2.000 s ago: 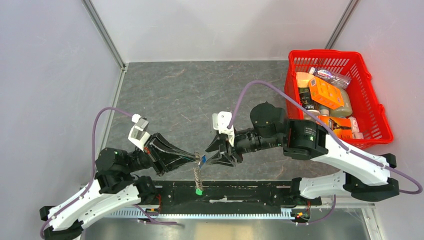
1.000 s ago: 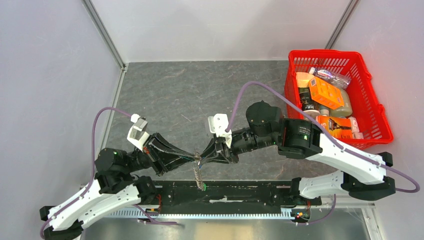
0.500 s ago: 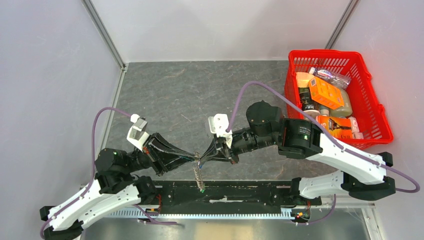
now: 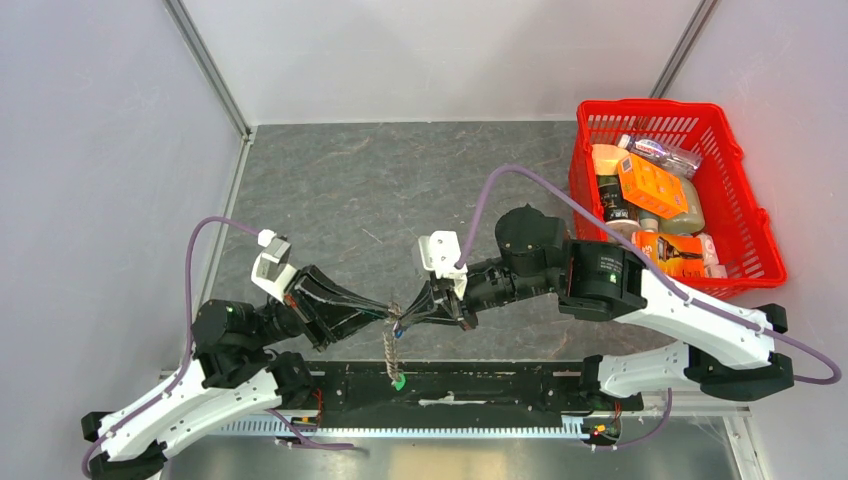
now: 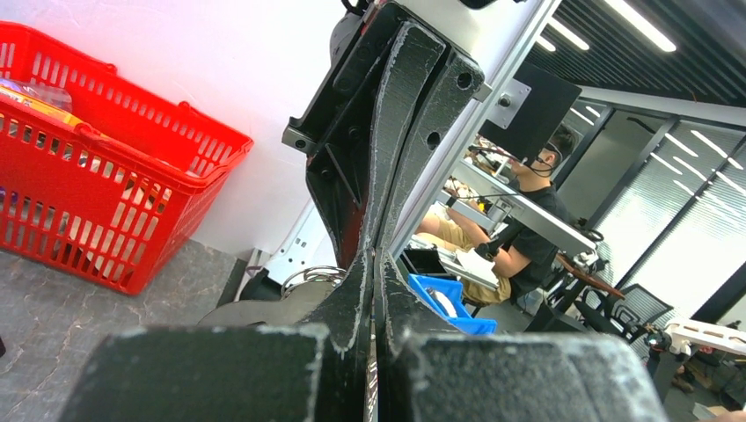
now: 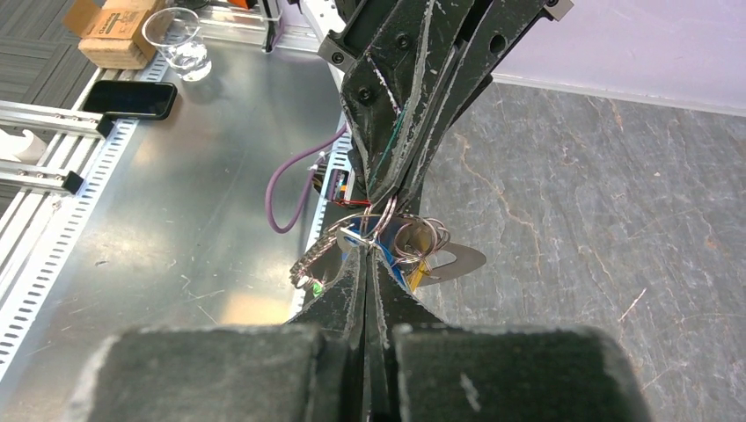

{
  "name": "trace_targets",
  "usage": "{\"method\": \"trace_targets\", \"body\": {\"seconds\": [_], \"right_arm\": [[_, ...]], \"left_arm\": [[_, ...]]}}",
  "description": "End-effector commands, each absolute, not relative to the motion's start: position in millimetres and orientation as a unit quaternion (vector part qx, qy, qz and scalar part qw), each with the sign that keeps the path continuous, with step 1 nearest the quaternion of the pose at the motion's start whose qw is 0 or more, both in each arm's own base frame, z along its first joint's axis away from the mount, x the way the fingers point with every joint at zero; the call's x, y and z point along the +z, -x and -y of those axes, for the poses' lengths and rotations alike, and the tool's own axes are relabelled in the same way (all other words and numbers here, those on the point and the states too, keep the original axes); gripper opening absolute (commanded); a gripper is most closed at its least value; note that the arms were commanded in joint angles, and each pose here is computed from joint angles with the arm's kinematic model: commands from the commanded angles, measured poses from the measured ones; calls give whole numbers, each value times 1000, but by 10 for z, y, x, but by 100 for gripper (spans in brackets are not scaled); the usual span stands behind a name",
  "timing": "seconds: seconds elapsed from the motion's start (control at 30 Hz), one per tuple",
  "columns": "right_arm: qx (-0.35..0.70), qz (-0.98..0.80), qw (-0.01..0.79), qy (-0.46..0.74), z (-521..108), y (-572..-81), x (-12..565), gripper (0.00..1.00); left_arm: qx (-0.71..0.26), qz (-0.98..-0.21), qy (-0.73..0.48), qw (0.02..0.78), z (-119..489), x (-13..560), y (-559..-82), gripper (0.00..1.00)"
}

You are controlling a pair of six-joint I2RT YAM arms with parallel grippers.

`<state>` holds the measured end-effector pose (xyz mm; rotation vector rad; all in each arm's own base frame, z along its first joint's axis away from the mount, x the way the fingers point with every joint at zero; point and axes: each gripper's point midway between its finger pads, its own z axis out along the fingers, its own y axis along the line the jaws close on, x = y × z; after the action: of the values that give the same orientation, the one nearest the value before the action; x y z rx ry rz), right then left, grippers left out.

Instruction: Put the keys on the keyring

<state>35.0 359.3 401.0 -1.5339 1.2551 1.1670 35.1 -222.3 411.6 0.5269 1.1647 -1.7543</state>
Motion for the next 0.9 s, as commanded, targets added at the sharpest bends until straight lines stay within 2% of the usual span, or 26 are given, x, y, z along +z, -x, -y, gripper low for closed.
{"method": "trace_targets", "body": {"seconds": [0.0,0.67,0.87], "right_arm": [[476,-470,426,608,-3555,-252,4155,0],[452,-478,428,619,-3672,-236,4066,0],[454,-489,453,592,-3521,-283,4239,29]], "left_arm": [[-723,-440,-182,501,2115,4361,-414,2],[-723,-435,-164,511,2081,4401,-466,2],[-724,-431,-165,513,2057,4407,-444,2]]}}
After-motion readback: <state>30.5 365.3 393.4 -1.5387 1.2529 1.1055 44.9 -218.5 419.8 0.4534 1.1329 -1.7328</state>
